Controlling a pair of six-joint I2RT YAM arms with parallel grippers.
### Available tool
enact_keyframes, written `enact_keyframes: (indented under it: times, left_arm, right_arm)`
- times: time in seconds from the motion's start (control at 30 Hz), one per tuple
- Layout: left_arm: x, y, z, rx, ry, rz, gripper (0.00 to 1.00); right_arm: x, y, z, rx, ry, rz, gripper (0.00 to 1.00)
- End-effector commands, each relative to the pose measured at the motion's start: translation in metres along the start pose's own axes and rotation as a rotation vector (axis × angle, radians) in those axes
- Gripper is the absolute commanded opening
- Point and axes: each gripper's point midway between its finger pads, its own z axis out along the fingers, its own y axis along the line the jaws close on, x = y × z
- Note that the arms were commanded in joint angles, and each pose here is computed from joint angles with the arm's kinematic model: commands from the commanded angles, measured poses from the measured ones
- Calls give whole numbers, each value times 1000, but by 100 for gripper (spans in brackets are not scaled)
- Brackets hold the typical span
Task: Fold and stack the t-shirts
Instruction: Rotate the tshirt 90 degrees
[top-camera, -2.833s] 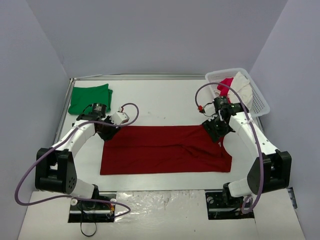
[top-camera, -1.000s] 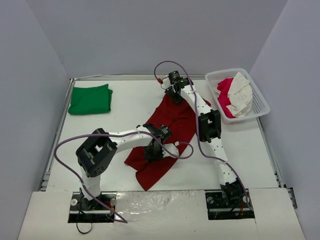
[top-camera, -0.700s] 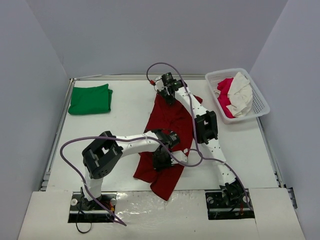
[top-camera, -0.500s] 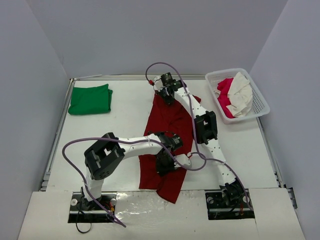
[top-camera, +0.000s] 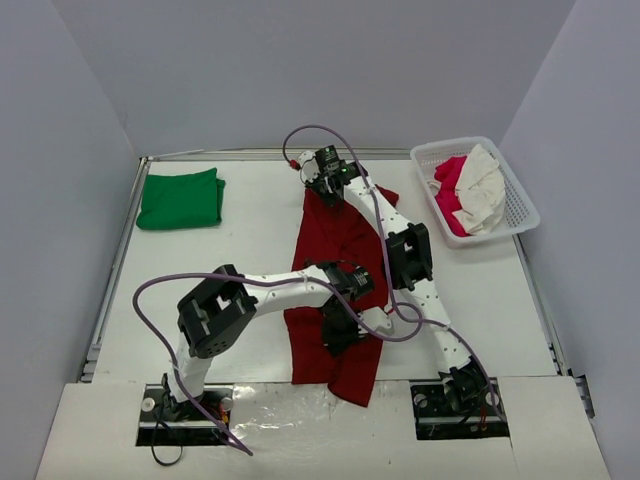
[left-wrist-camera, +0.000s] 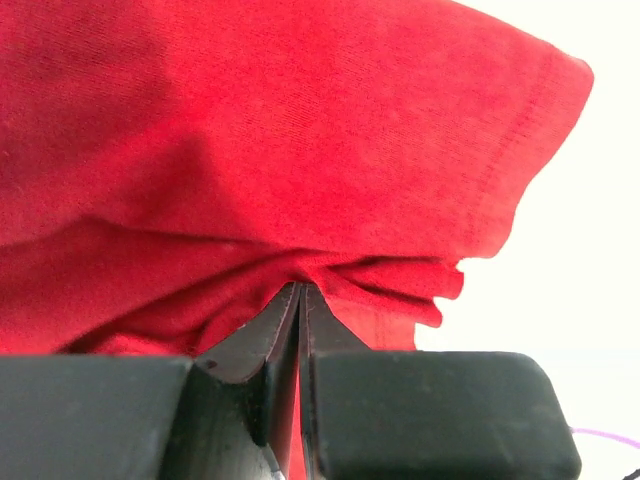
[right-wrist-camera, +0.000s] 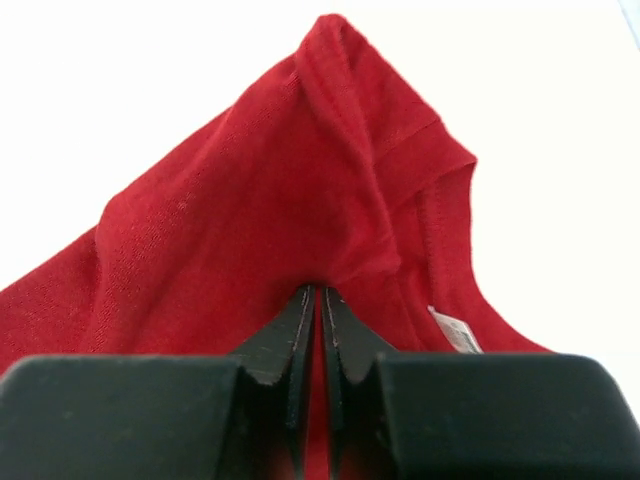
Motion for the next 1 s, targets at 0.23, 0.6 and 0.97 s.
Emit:
enact_keyframes:
  times: [0.23, 0.6, 0.97]
  left_arm:
    - [-25, -27, -126, -180, -202, 162, 2]
    - [59, 35, -239, -509, -454, -87, 2]
    - [132, 99, -269, -696, -565, -461, 2]
  right_arm:
    - [-78, -52, -140, 209, -199, -35, 0]
    - [46, -40, -194, 159, 36, 66, 0]
    - [152, 93, -188, -268, 295, 38, 0]
